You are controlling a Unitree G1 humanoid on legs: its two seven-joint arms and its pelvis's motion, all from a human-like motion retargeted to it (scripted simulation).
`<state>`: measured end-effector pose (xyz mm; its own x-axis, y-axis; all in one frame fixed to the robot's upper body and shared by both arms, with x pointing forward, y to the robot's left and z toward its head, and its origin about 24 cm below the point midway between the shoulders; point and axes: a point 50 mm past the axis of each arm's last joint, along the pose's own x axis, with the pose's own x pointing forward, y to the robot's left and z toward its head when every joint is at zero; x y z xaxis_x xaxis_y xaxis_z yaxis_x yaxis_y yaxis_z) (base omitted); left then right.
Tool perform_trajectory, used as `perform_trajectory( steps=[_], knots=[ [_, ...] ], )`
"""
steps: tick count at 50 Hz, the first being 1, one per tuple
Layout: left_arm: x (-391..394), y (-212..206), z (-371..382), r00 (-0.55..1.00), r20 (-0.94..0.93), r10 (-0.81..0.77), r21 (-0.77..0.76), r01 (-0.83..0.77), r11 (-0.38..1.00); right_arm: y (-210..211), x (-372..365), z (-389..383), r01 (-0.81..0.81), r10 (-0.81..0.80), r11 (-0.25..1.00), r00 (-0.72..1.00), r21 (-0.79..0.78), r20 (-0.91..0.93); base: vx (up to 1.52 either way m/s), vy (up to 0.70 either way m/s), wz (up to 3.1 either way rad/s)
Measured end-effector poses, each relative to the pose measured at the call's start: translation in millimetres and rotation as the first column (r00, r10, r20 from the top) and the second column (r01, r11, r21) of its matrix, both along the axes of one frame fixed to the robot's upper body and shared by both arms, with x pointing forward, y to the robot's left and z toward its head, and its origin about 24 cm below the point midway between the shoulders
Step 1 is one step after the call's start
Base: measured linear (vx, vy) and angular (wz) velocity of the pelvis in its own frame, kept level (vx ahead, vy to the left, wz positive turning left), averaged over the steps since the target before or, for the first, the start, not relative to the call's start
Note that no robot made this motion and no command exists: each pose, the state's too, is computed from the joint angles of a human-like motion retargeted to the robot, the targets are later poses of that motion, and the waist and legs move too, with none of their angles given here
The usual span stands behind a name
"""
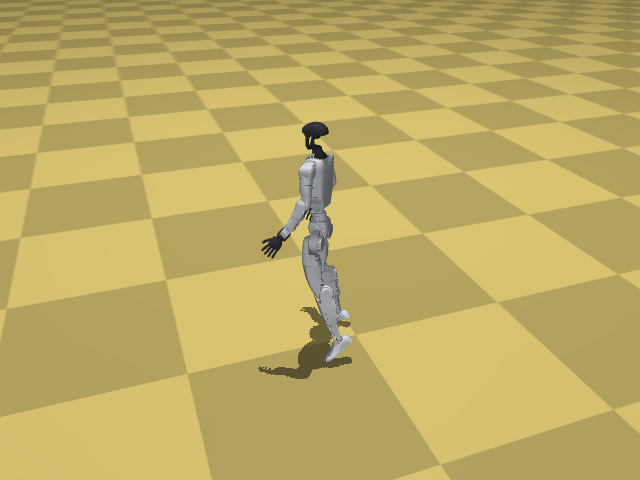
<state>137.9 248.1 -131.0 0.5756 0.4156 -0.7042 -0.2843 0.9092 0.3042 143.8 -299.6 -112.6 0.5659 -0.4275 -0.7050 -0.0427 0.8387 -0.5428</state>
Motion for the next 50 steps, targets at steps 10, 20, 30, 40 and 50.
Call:
perform_trajectory(
  steps=[10,20,30,40,50],
  knots=[
    [-12,12,0,0.998,-0.010,0.056,0.011,-0.056,0.998,-8,-1,3,0.005,-0.005,1.000,1.000,-0.020,-0.002,-0.04,0.18,0.69],
    [-31,25,-3,0.995,-0.051,0.089,0.044,-0.087,0.995,-7,-20,-7,0.032,-0.033,0.999,0.997,-0.016,-0.069,-0.04,0.22,0.72],
    [-45,33,-3,0.987,-0.063,0.148,0.057,-0.144,0.988,7,-32,-19,-0.009,0.011,1.000,0.990,0.015,-0.143,-0.04,0.23,0.65],
    [-64,33,-8,0.975,-0.097,0.200,0.060,-0.195,0.979,17,-17,-17,-0.062,0.065,0.997,0.993,0.038,-0.099,-0.04,0.21,0.33],
    [-84,33,-12,0.966,-0.145,0.215,0.056,-0.208,0.976,29,7,-9,-0.163,0.165,0.986,0.985,0.043,-0.045,-0.04,0.14,0.12]
  ],
)
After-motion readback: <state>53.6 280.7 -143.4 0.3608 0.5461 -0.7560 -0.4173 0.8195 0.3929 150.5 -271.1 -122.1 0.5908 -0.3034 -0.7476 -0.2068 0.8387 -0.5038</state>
